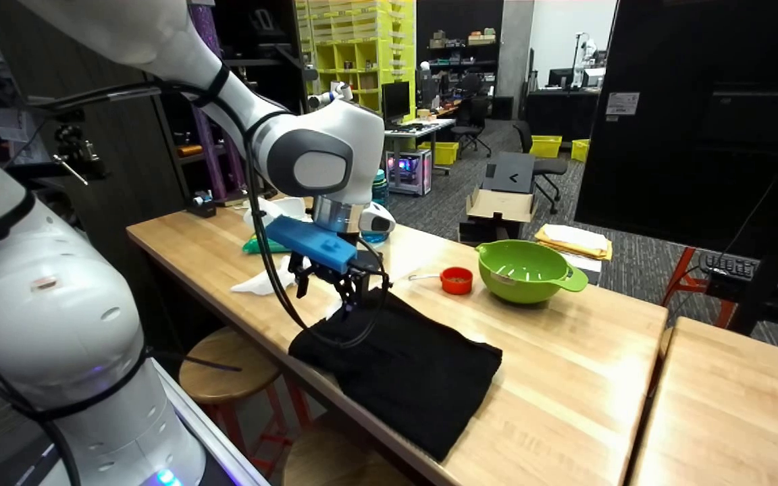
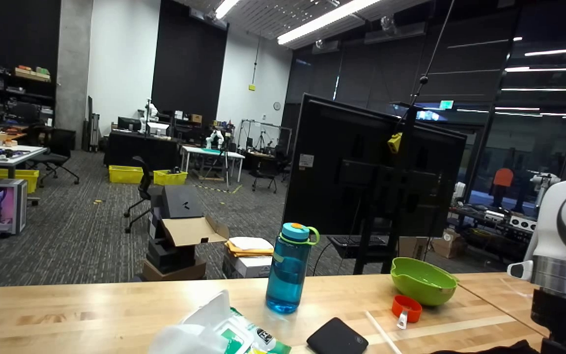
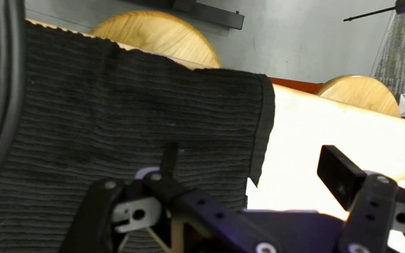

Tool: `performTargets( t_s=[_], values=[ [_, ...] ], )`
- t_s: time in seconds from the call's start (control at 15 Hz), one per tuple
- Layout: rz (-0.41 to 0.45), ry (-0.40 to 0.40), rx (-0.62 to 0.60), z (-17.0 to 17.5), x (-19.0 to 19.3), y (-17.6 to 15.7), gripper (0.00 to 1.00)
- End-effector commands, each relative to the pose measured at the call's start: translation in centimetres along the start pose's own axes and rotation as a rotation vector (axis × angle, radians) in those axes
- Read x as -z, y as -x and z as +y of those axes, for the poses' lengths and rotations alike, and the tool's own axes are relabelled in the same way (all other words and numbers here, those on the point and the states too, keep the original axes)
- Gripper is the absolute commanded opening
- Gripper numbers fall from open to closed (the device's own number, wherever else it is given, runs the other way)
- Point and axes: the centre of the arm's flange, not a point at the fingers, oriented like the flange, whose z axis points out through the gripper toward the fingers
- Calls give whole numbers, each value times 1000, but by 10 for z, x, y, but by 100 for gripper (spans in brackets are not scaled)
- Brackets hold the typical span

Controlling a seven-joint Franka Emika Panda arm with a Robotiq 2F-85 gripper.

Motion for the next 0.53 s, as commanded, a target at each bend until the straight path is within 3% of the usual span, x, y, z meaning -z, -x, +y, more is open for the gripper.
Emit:
performTargets(
  t_s=[0.0,0.47],
  values=[
    [-6,-55,24,-25,-21,22,100],
    [-50,-116,50,-41,-38,24,100]
  ],
)
